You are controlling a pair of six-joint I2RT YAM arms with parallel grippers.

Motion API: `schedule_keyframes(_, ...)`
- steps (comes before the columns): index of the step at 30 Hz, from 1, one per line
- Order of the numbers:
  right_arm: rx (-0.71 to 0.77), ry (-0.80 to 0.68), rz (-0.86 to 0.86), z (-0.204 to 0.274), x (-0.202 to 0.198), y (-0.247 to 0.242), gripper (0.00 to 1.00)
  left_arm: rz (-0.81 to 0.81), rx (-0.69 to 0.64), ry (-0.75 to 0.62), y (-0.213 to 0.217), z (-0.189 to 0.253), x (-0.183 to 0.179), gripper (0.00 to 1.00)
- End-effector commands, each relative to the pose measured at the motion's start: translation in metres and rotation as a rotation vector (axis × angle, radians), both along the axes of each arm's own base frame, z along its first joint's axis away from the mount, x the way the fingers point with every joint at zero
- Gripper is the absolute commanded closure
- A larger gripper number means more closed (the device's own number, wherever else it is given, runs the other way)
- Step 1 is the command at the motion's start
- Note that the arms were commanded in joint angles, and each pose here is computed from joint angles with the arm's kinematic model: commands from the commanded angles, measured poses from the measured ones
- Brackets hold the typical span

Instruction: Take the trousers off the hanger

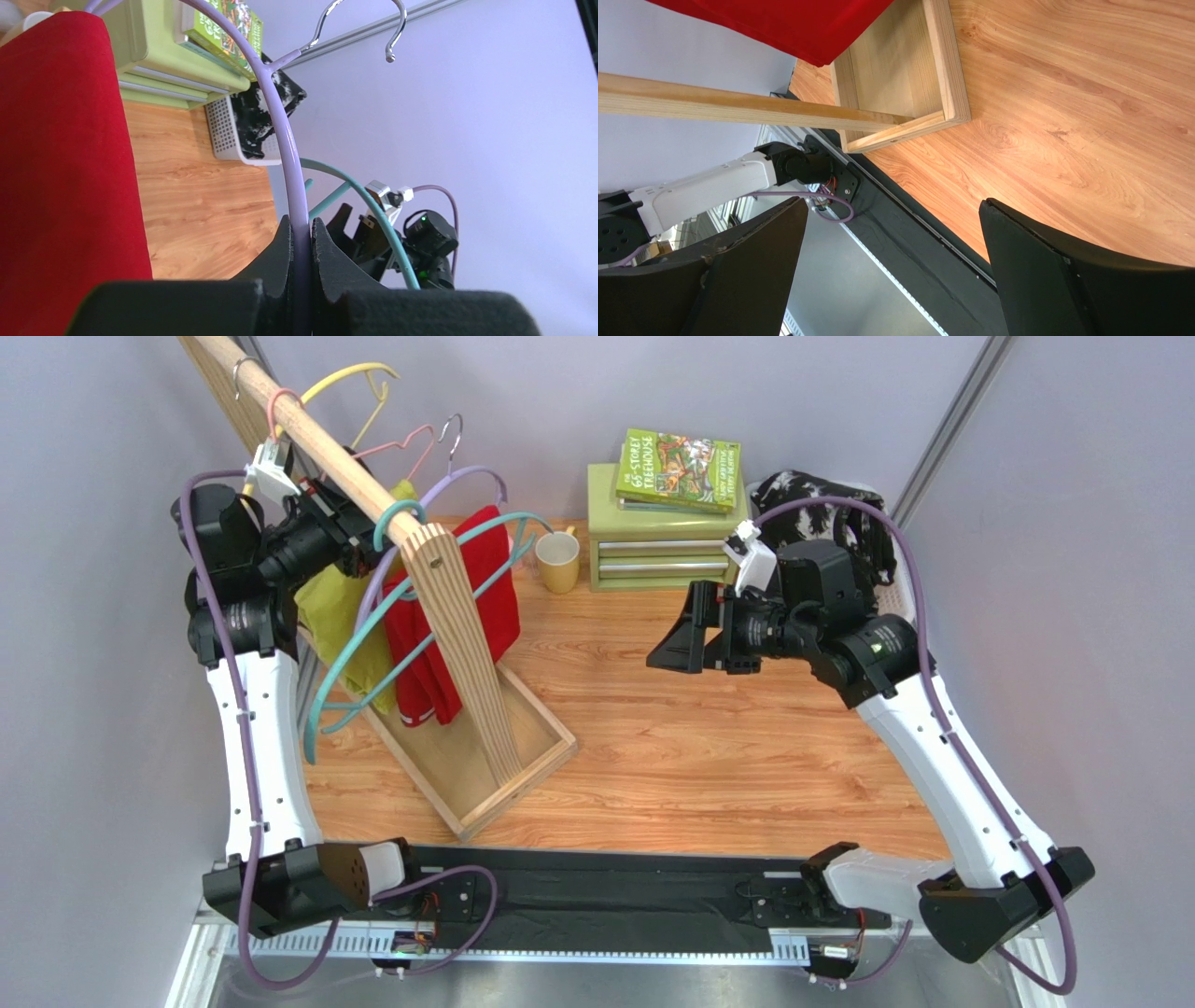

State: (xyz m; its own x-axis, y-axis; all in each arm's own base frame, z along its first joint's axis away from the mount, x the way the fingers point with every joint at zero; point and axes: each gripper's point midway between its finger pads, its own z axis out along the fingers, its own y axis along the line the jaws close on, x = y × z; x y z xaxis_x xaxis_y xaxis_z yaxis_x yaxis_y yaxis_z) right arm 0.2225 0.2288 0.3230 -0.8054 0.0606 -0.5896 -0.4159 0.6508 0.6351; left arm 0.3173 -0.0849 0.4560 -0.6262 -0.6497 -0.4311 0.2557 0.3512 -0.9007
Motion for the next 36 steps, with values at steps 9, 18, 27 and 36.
schedule_keyframes(9, 0.06, -0.09, -0.012, 0.028, 0.031, 0.014, 0.01, -0.169, -0.075, -0.19, -0.028, 0.061, -0.055, 1.0)
schedule_keyframes(18, 0.102, -0.076, -0.041, 0.02, 0.077, 0.02, 0.09, -0.26, -0.1, -0.149, -0.054, 0.04, -0.071, 1.0)
schedule_keyframes(27, 0.175, -0.093, -0.018, 0.015, 0.128, 0.042, 0.19, -0.287, -0.106, -0.082, -0.064, 0.018, -0.073, 1.0)
schedule_keyframes(36, 0.318, -0.148, 0.121, 0.029, 0.167, 0.077, 0.06, -0.328, -0.125, -0.058, -0.065, 0.022, -0.068, 1.0)
